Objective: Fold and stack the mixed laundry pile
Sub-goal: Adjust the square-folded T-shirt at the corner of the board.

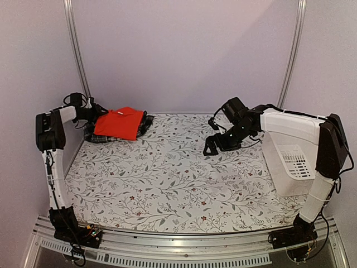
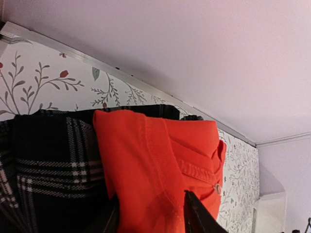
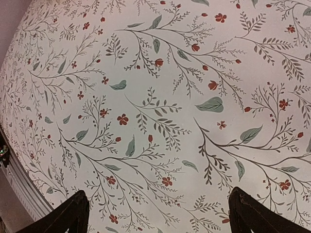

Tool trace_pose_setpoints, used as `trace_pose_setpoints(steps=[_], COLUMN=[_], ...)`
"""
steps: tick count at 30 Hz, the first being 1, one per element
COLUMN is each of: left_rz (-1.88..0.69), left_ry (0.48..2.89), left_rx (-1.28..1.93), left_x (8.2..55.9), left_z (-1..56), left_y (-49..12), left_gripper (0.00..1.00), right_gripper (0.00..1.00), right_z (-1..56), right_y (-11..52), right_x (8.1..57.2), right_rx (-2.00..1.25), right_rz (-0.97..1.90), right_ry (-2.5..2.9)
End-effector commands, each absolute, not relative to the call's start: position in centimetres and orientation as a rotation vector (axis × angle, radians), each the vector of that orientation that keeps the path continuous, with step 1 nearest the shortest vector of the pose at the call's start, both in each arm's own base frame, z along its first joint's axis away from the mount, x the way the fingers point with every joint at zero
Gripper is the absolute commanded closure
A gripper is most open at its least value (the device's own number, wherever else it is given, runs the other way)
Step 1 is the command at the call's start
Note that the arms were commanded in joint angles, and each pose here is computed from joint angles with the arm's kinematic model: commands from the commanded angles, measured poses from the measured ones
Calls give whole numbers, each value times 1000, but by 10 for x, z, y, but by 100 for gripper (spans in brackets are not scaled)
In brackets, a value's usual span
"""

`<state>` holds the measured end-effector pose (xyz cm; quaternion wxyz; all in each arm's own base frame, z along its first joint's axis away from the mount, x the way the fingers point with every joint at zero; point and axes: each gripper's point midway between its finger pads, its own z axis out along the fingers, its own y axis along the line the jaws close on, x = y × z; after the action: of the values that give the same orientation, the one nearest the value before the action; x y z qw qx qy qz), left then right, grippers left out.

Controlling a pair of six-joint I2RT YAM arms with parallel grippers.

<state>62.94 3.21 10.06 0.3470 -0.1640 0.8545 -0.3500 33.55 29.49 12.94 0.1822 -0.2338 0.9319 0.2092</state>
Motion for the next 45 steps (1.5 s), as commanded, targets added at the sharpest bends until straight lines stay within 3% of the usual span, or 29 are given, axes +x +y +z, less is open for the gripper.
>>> trace_pose_setpoints(steps=[1, 7, 15, 21, 22, 24, 25, 27, 35, 41, 45], left_rz=[-988, -938, -725, -451, -414, -354, -351, -394, -501, -539, -431], left_ry=[2136, 2105, 2082, 2095, 2103, 2131, 2148, 2189, 2216, 2312, 2416], left_rx=[-220, -97, -14, -63, -74, -102, -117, -148, -292, -342, -435], left_x=[636, 634, 624, 614, 613, 614, 615, 618, 628, 630, 617], left_z=[138, 161, 181, 185, 182, 173, 167, 153, 122, 83, 47], left_y=[-4, -20, -15, 16, 21, 30, 32, 33, 43, 45, 61], left_gripper=[62, 71, 95, 100, 96, 63, 52, 39, 36, 55, 53], right_gripper=[1, 1, 1, 1, 1, 1, 1, 1, 1, 1, 1], right_z=[133, 132, 129, 128, 128, 127, 126, 126, 125, 125, 125], right_y=[296, 299, 302, 304, 304, 303, 303, 303, 300, 296, 294], right_x=[343, 345, 347, 349, 349, 349, 349, 349, 346, 343, 343], right_rx=[-653, -659, -669, -677, -678, -678, -677, -679, -680, -673, -674], right_rz=[579, 590, 597, 604, 605, 602, 599, 602, 594, 583, 573], right_ry=[2624, 2626, 2630, 2628, 2627, 2630, 2633, 2633, 2645, 2650, 2647])
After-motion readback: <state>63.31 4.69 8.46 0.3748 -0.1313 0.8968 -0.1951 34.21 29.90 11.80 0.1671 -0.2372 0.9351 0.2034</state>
